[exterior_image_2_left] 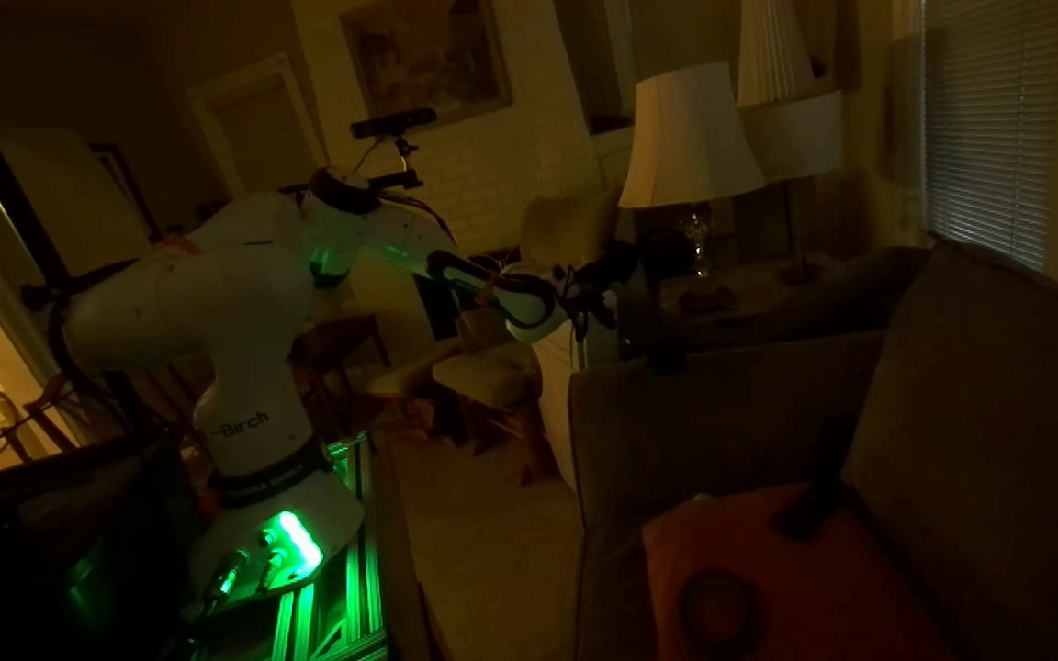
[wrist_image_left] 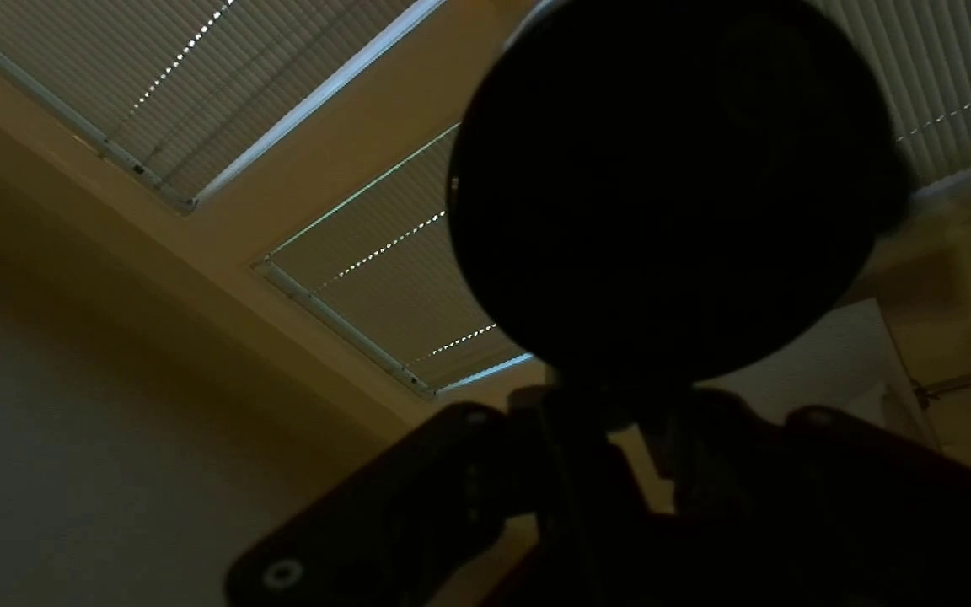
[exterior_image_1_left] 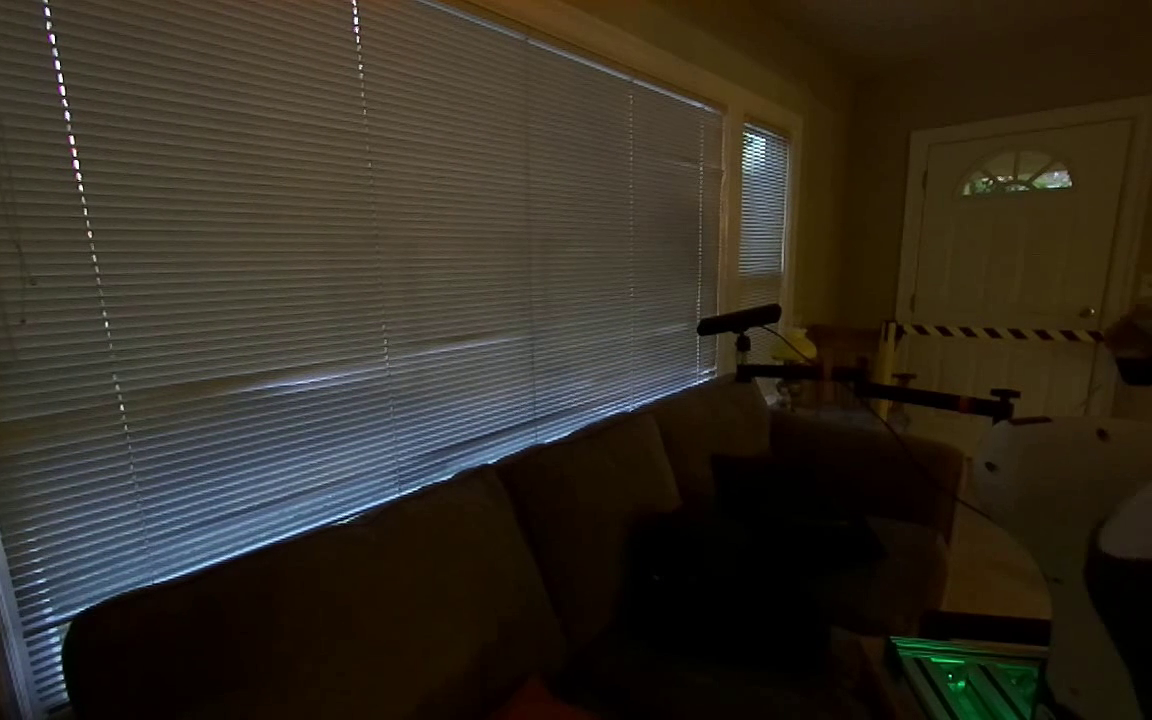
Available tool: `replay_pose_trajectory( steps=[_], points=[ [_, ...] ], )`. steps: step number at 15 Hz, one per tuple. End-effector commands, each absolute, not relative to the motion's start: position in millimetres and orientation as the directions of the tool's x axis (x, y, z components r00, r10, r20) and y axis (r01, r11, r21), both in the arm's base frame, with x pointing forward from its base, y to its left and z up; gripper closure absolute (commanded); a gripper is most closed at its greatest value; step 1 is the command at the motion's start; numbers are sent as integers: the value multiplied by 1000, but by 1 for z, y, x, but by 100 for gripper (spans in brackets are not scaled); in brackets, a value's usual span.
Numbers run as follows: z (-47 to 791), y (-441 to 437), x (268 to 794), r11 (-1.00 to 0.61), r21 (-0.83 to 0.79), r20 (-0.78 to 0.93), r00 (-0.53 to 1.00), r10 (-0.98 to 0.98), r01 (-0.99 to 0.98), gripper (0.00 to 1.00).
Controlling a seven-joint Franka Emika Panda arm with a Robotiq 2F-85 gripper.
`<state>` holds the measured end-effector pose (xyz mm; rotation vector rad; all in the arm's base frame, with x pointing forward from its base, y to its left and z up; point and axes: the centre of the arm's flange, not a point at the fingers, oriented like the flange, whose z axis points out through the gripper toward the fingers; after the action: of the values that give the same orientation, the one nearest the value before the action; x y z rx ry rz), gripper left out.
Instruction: Pour the black mug's contents into the black bowl
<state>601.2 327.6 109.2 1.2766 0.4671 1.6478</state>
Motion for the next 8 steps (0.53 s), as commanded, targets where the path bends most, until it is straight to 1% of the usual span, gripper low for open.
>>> replay_pose_trajectory(
  steps=[1, 8],
  points=[
    [121, 317, 601, -486, 745, 570, 57, 820, -456, 95],
    [119, 292, 604, -573, 676, 718, 236, 655, -465, 95]
  ],
)
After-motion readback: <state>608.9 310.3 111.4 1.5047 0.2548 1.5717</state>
